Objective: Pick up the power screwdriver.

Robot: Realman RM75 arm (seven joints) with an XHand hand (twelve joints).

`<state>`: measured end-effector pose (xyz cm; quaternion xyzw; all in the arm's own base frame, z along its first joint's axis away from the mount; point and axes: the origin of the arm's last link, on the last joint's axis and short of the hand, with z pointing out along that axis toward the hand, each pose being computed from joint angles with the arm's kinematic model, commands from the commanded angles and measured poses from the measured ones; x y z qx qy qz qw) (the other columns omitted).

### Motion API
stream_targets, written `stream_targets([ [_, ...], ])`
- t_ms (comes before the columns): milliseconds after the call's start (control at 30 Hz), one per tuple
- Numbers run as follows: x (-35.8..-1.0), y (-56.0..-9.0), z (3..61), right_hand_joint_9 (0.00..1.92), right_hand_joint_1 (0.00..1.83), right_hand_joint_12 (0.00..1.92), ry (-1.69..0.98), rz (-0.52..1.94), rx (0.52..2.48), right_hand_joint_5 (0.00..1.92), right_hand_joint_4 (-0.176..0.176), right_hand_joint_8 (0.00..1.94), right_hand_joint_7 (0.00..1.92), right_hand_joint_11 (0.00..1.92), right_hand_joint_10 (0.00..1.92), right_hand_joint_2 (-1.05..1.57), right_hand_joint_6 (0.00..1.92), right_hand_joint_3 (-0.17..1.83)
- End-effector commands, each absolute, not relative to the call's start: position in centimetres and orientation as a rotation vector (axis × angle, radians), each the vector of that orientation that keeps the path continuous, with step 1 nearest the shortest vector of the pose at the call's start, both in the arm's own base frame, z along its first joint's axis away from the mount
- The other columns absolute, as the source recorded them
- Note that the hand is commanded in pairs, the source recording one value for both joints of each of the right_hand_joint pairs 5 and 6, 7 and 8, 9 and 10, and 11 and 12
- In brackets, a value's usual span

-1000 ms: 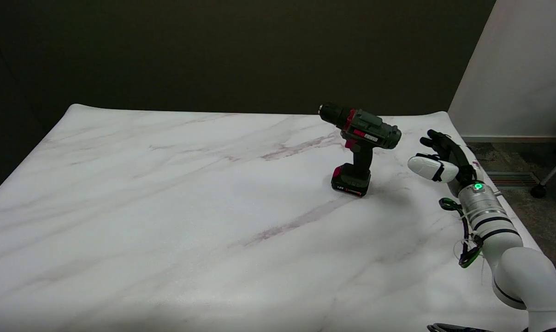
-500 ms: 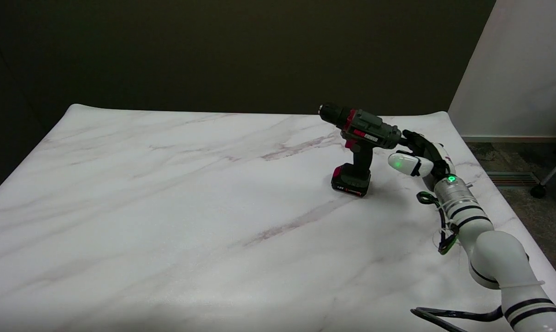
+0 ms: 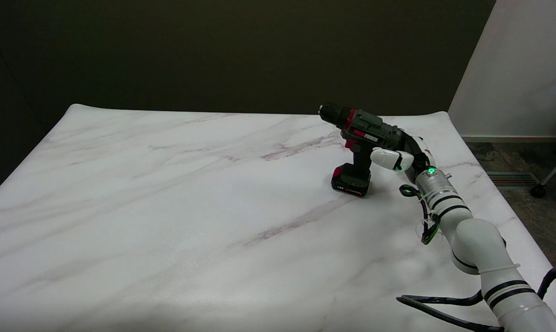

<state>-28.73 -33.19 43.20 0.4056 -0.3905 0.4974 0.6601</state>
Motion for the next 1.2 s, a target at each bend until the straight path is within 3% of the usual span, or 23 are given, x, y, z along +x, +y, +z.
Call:
stream_targets([
  [33, -28.4, -34.9, 41.1, 0.11, 0.99, 0.25, -0.916, 1.117, 0.969, 0.28, -0.134, 0.31, 0.31, 0.25, 0.11, -0.52, 0.28, 0.45],
  [1200, -29.1, -34.8, 38.2, 0.11, 1.00, 0.25, -0.979, 1.100, 1.004, 0.27, -0.132, 0.31, 0.31, 0.25, 0.11, -0.47, 0.27, 0.44],
])
